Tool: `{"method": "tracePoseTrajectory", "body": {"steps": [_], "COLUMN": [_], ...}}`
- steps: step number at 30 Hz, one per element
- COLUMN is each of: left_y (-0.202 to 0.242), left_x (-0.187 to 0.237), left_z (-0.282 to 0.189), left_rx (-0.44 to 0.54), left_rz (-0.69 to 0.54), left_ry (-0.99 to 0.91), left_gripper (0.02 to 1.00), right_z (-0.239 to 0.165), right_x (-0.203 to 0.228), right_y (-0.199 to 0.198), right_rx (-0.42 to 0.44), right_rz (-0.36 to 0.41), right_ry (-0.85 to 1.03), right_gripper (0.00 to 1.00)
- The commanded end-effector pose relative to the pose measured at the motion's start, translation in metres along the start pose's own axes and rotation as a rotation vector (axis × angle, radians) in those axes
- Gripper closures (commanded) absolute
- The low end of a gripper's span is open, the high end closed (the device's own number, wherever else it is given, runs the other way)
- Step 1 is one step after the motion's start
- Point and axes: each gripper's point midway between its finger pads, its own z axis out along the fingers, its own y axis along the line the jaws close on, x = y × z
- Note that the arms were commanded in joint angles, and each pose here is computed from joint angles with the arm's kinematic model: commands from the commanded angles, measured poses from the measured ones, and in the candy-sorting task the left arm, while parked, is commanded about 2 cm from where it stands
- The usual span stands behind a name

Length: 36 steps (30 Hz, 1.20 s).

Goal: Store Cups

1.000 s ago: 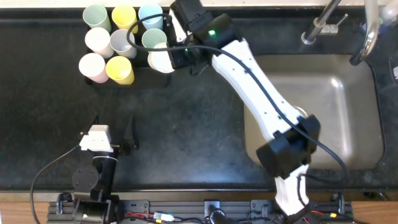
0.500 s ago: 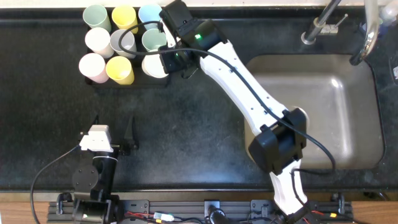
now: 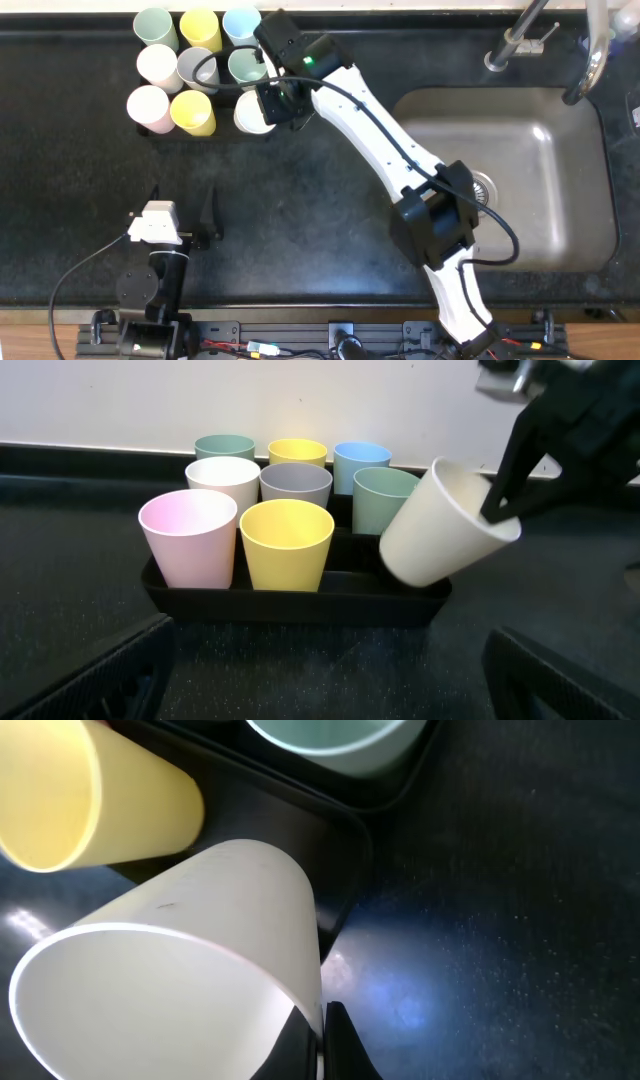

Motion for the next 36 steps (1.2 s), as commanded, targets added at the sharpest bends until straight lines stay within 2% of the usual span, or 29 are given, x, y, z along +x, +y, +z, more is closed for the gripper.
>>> {"method": "tracePoseTrajectory", "body": {"steps": [1, 15, 27, 33, 36], "left_y": [-0.002, -0.002, -0.002, -0.002, -0.002], "left_x": [-0.001, -0.001, -0.001, -0.001, -0.001], "left_z": [-0.001, -0.001, -0.001, -0.001, -0.001], "left_rx": [0.011, 0.011, 0.011, 0.011, 0.011], "left_rz": [0.019, 0.018, 0.018, 0.018, 0.018], "left_ry": [-0.007, -0.007, -0.007, -0.007, -0.007], "left_gripper": [0.018, 0.018, 0.018, 0.018, 0.018], "right_z": [0.01, 0.02, 0.021, 0.019, 0.0], "right_x": [-0.001, -0.006, -0.005, -0.006, -0.013], "right_y": [0.003, 0.002, 0.005, 0.007, 0.008], "right_rx": [-0.005, -0.009, -0.013, -0.02, -0.028], "right_rz": [0.007, 0.015, 0.01, 0.009, -0.001], "right_ry": [0.007, -0.007, -0.005, -0.008, -0.048], "right_gripper": [0.954, 0.956, 0.871, 0.752, 0.695]}}
